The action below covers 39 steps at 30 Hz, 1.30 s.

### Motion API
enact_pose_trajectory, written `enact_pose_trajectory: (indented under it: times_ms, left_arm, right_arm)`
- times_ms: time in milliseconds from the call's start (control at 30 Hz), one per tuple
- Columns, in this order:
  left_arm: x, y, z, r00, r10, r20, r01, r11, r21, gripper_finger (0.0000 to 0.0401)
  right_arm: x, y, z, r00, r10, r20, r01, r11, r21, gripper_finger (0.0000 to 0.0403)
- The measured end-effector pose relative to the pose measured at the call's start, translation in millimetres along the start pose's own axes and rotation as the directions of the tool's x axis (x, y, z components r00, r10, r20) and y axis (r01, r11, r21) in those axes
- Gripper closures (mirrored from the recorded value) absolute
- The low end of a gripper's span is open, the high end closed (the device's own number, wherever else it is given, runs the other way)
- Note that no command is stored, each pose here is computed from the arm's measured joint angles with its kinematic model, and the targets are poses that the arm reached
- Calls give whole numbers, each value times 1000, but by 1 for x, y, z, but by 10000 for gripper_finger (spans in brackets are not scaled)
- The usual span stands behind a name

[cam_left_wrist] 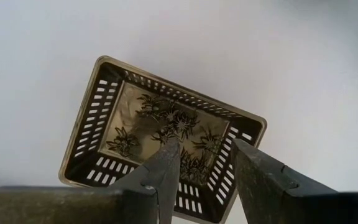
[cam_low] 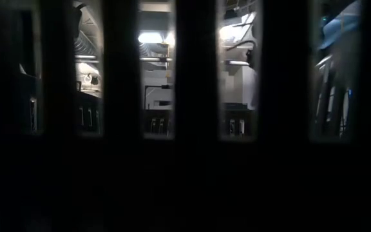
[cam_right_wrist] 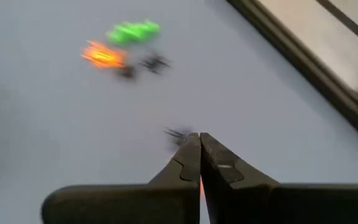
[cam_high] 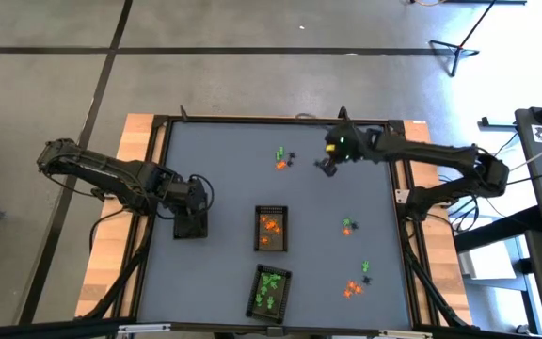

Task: Sort Halloween decoration
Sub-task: Put the black spider toy into the top left black basket

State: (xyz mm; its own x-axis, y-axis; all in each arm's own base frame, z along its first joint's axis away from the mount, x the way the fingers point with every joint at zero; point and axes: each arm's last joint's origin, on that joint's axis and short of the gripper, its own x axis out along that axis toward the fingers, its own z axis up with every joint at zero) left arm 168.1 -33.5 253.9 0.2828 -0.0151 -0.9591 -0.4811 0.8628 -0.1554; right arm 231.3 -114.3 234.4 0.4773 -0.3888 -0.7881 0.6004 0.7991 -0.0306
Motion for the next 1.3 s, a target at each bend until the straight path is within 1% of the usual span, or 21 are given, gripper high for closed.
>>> enact_pose_trajectory:
  times_ms: [100,200,300,400,567,667,733,867,967,1100,1300]
  left_arm:
    - [0,0,0,1000,0,0,0,1000,0,266]
    - [0,0,0,1000,0,0,0,1000,0,266]
    - [0,0,0,1000,0,0,0,1000,0,266]
    - [0,0,0,1000,0,0,0,1000,0,266]
    - [0,0,0,1000,0,0,0,1000,0,266]
    - [0,0,0,1000,0,0,0,1000,0,266]
    - [0,0,0,1000,0,1,0,1000,0,266]
    - [0,0,0,1000,0,0,0,1000,0,266]
    - [0,0,0,1000,0,0,0,1000,0,266]
    - [0,0,0,1000,0,0,0,1000,0,266]
    - [0,0,0,1000,0,0,0,1000,0,266]
  right_arm:
    - [-4,-28,3,995,-70,-69,73,997,41,402]
    - [-5,-59,1,985,-121,-124,135,984,114,395]
    - [-5,-89,-8,971,-130,-200,169,967,193,366]
    - [0,-111,-17,957,-113,-266,186,944,271,319]
    - [13,-132,-26,933,-118,-340,242,906,348,239]
    - [25,-136,-29,914,-137,-382,284,888,361,207]
    - [34,-138,-32,890,-167,-424,328,880,343,196]
    - [51,-140,-39,855,-177,-488,370,867,334,191]
    - [56,-141,-39,849,-171,-500,372,864,338,200]
    - [57,-142,-37,851,-184,-492,390,848,358,223]
    - [57,-149,-40,833,-217,-509,451,799,398,268]
